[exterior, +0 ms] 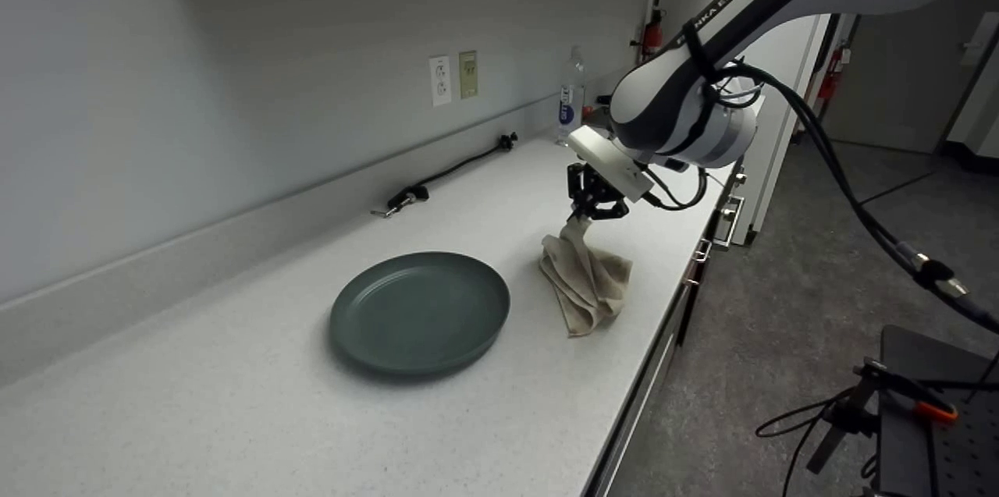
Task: Unfold the towel
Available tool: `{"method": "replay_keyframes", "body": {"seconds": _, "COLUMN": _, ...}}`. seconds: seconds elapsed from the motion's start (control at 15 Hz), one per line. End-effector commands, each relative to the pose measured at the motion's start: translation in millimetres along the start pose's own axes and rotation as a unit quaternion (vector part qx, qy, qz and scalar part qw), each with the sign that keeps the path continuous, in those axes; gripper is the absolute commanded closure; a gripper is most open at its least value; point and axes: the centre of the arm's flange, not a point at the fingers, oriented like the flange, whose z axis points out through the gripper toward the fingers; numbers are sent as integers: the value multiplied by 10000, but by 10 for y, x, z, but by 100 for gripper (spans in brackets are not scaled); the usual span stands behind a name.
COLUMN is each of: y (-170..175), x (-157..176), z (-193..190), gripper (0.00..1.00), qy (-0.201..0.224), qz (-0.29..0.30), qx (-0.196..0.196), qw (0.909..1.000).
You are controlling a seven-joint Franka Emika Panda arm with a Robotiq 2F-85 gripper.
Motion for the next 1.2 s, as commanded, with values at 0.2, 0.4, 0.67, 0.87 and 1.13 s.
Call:
{"method": "replay_keyframes", "body": {"seconds": 0.2, "y": -166, "x": -171, "z": -905, "gripper": 100, "qy": 854, "qz": -512, "qx": 1431, "qw": 9847}}
{"method": "replay_keyframes", "body": {"seconds": 0.4, "y": -223, "x": -195, "z": -1229, "gripper": 100, "qy": 1242, "qz": -605, "qx": 2035, "qw": 9693}}
{"method": "replay_keyframes", "body": {"seconds": 0.67, "y": -251, "x": -193, "z": -1489, "gripper": 100, "qy": 1621, "qz": -636, "qx": 2618, "qw": 9493}}
{"method": "replay_keyframes", "body": {"seconds": 0.87, "y": -262, "x": -190, "z": -1583, "gripper": 100, "qy": 1849, "qz": -670, "qx": 2905, "qw": 9365}}
{"method": "replay_keyframes", "body": {"seconds": 1.13, "y": -264, "x": -209, "z": -1646, "gripper": 100, "qy": 1985, "qz": -715, "qx": 3184, "qw": 9242}}
